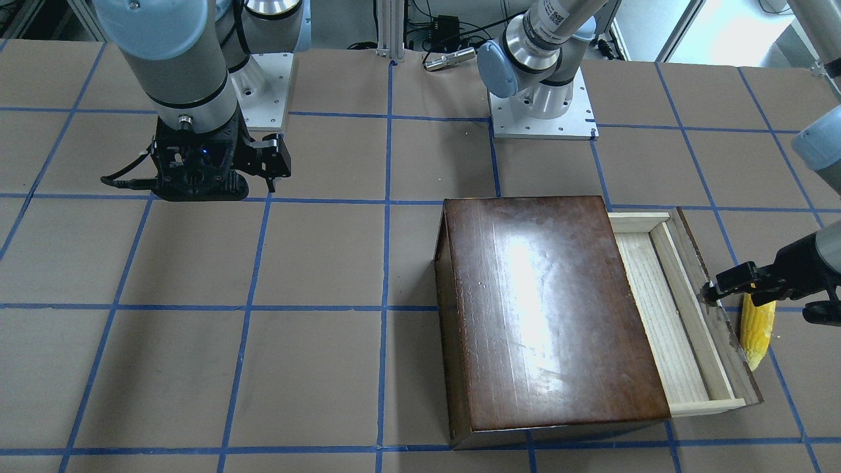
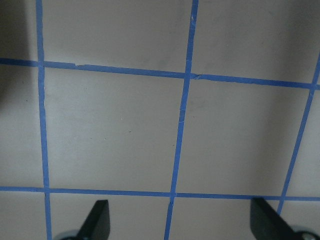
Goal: Open drawer and put corn inside
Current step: 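Release the handle and move the left gripper over the yellow corn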
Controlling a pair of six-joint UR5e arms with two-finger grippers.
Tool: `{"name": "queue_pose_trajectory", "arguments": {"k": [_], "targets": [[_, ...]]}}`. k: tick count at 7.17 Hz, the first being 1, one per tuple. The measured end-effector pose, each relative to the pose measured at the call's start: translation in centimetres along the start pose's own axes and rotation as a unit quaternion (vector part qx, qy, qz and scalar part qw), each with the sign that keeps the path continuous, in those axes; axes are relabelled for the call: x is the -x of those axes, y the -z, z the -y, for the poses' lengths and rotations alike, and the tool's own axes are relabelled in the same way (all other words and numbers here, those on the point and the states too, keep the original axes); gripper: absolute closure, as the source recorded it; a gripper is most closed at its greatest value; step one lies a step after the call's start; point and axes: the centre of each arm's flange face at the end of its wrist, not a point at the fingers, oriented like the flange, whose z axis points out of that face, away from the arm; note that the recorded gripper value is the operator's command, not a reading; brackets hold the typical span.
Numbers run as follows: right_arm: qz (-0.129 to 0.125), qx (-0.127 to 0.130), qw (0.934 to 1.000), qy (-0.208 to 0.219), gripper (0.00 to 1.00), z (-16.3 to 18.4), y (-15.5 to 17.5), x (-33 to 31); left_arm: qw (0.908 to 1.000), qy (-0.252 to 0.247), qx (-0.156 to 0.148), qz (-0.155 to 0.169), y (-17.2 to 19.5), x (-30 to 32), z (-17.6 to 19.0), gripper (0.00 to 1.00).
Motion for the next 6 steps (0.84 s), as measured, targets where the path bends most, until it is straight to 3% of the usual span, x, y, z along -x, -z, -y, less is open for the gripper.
{"name": "queue_pose_trajectory", "arguments": {"k": [2,4,6], "targets": [[0.0,0.0,1.0,0.0,0.0,0.0,0.0,0.0,0.9999,-0.001,-0.007,0.007,1.4,0.0,0.2,0.0],[0.0,0.0,1.0,0.0,0.0,0.0,0.0,0.0,0.9989,-0.014,-0.007,0.045,4.4,0.5,0.3,0.0],[0.0,0.0,1.0,0.0,0.0,0.0,0.0,0.0,0.9953,-0.074,-0.002,0.062,5.1,2.2,0.0,0.0]]}}
